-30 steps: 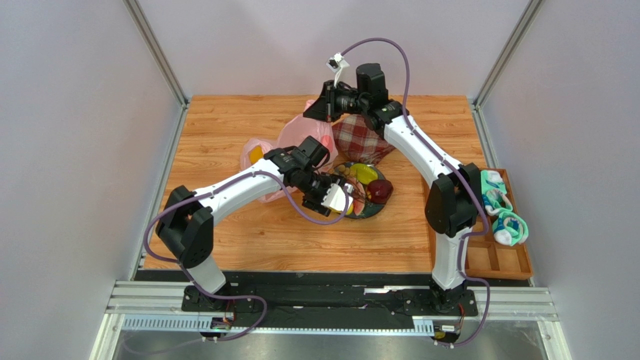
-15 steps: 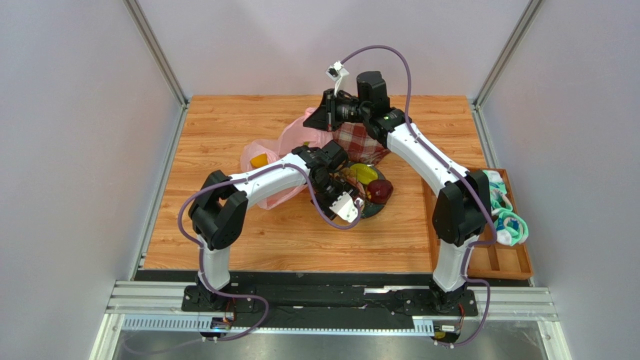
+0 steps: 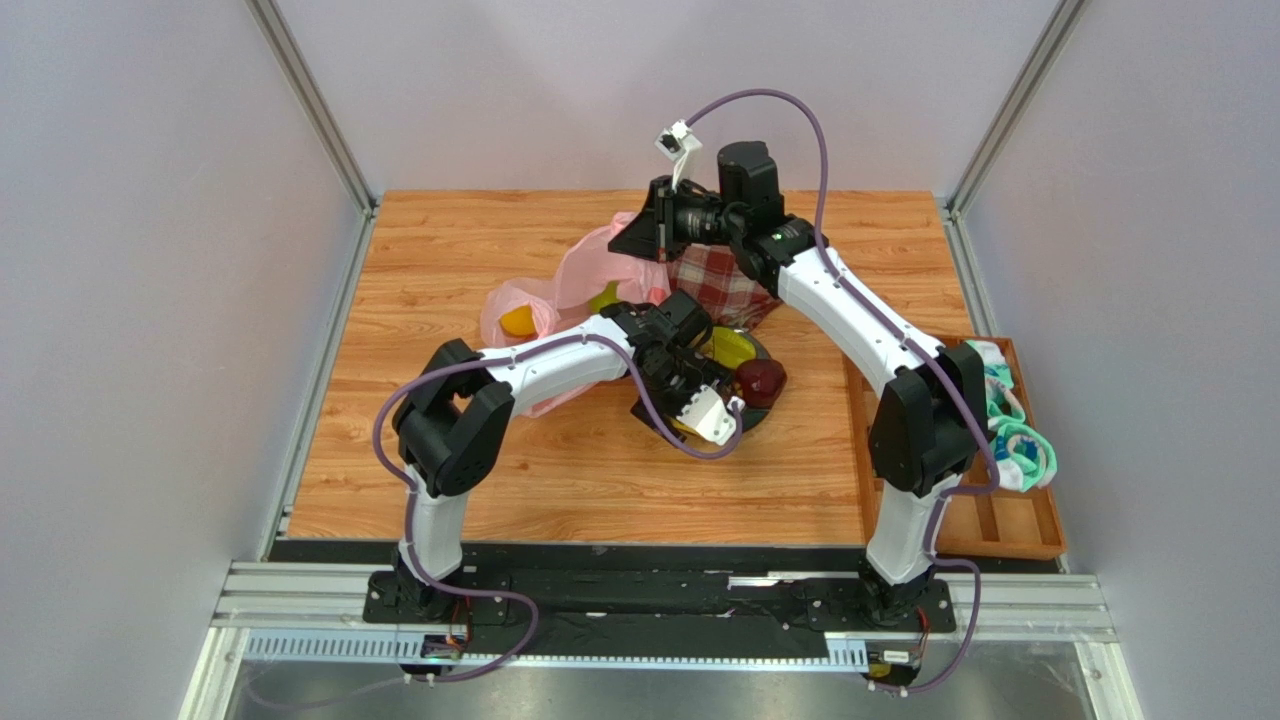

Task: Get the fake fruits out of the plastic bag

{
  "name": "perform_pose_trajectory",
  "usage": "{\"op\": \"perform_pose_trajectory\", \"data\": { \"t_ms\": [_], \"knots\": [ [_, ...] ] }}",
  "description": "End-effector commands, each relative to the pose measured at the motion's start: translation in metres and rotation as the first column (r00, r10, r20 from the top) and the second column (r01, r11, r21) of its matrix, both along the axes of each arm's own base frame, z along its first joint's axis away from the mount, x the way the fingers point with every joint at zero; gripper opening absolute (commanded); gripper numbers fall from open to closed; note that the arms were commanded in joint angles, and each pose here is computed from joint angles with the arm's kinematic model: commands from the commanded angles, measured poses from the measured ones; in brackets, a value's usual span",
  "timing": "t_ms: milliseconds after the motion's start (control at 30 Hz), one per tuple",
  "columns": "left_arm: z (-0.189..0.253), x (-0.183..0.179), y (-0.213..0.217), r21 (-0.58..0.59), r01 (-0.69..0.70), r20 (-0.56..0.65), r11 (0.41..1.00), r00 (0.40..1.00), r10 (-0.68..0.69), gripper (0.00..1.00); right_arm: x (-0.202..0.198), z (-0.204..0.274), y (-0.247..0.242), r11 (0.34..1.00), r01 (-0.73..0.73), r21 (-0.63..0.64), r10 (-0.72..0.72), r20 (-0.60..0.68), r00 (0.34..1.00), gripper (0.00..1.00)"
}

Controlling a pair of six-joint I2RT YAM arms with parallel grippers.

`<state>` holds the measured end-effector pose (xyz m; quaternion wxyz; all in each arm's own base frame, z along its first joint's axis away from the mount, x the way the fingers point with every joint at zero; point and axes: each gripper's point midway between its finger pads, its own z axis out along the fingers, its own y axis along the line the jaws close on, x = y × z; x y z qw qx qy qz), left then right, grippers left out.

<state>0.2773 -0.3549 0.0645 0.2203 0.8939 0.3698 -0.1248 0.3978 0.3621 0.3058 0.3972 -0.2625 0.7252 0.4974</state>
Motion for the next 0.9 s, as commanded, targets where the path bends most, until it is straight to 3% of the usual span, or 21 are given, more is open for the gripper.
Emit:
{"op": "perform_pose_trajectory", "data": {
  "t_ms": [0, 200, 300, 533, 667, 767, 867],
  "knots": [
    [0.013, 0.002, -0.006, -0.029, -0.038, 0.013, 0.999, 0.999, 0.038, 0.92, -0.011, 0.032, -0.001, 0.999, -0.006, 0.044, 0.003, 0.066, 0.998, 0.00],
    [0.023, -0.011, -0.003, -0.056, -0.021, -0.015, 0.998, 1.000, 0.020, 0.92, -0.012, 0.032, -0.002, 0.999, -0.004, 0.044, 0.001, 0.066, 0.998, 0.00],
    [0.040, -0.022, 0.002, -0.088, -0.032, -0.029, 0.996, 0.999, 0.030, 0.97, -0.017, 0.039, -0.004, 0.999, -0.008, 0.049, 0.004, 0.078, 0.997, 0.00],
    [0.123, -0.034, 0.011, -0.277, -0.095, 0.041, 0.956, 0.993, 0.111, 0.98, -0.026, 0.047, -0.005, 0.997, -0.046, 0.060, 0.039, 0.110, 0.993, 0.00],
    [0.164, -0.039, 0.032, -0.355, -0.187, 0.067, 0.916, 0.972, 0.224, 0.99, -0.027, 0.047, -0.007, 0.997, -0.048, 0.060, 0.041, 0.111, 0.993, 0.00],
    [0.198, -0.037, 0.055, -0.458, -0.374, 0.019, 0.806, 0.903, 0.430, 0.99, -0.031, 0.046, -0.009, 0.998, -0.042, 0.054, 0.036, 0.111, 0.993, 0.00],
    [0.207, -0.030, 0.082, -0.465, -0.604, -0.141, 0.647, 0.772, 0.620, 0.93, -0.038, 0.041, -0.012, 0.998, -0.045, 0.037, 0.040, 0.115, 0.993, 0.00]
  ]
}}
